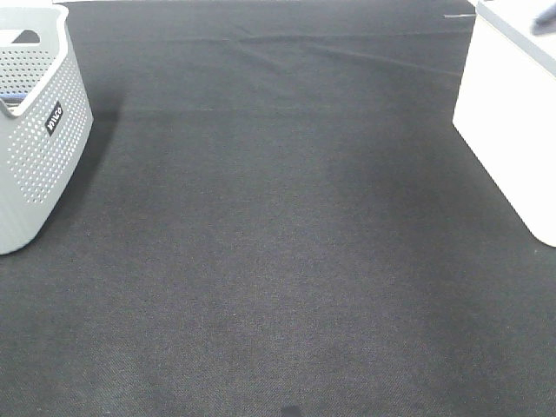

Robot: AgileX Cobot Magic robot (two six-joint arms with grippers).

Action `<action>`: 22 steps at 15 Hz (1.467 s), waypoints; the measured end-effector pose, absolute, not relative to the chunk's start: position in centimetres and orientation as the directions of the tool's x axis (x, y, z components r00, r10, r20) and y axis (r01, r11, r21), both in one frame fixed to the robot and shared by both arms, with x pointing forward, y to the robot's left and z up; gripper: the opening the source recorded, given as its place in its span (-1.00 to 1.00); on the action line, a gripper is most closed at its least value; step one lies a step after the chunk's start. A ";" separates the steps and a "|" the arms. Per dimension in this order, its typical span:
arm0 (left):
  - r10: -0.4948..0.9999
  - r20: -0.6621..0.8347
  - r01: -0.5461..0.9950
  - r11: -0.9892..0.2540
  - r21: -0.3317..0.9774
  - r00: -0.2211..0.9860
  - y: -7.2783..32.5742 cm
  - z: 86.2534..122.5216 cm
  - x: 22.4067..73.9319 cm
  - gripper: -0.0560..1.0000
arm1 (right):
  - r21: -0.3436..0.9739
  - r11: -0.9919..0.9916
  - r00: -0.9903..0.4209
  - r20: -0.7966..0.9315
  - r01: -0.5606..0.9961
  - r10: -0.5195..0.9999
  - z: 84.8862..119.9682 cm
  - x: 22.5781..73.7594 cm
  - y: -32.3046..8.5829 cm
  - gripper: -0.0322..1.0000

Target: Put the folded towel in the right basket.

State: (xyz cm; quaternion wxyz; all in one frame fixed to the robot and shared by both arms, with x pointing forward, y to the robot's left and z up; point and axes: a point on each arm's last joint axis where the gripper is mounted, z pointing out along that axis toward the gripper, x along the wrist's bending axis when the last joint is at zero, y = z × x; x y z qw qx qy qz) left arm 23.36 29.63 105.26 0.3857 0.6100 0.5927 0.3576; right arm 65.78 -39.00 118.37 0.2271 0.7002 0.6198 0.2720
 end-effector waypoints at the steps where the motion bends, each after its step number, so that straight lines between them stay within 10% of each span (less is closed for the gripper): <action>1: 0.999 -0.021 0.447 0.000 0.894 0.042 29.6 105.3 23.4 0.94 | 0.646 -0.134 0.099 0.090 0.751 0.991 118.0 65.8 -39.6 -0.75; 8: 0.999 -0.021 0.447 0.000 0.894 0.042 29.6 105.3 23.4 0.94 | 0.455 -0.168 0.128 0.118 0.874 0.985 109.5 68.5 -40.5 -0.67; 13: 0.999 -0.021 0.447 0.000 0.894 0.042 29.6 105.3 23.4 0.94 | 0.437 -0.188 0.147 0.125 0.880 0.981 108.7 68.8 -40.6 0.19; 22: 0.999 -0.021 0.447 0.000 0.894 0.042 29.6 105.3 23.4 0.94 | 0.493 -0.067 -0.003 0.139 0.867 0.990 111.6 68.6 -33.6 0.24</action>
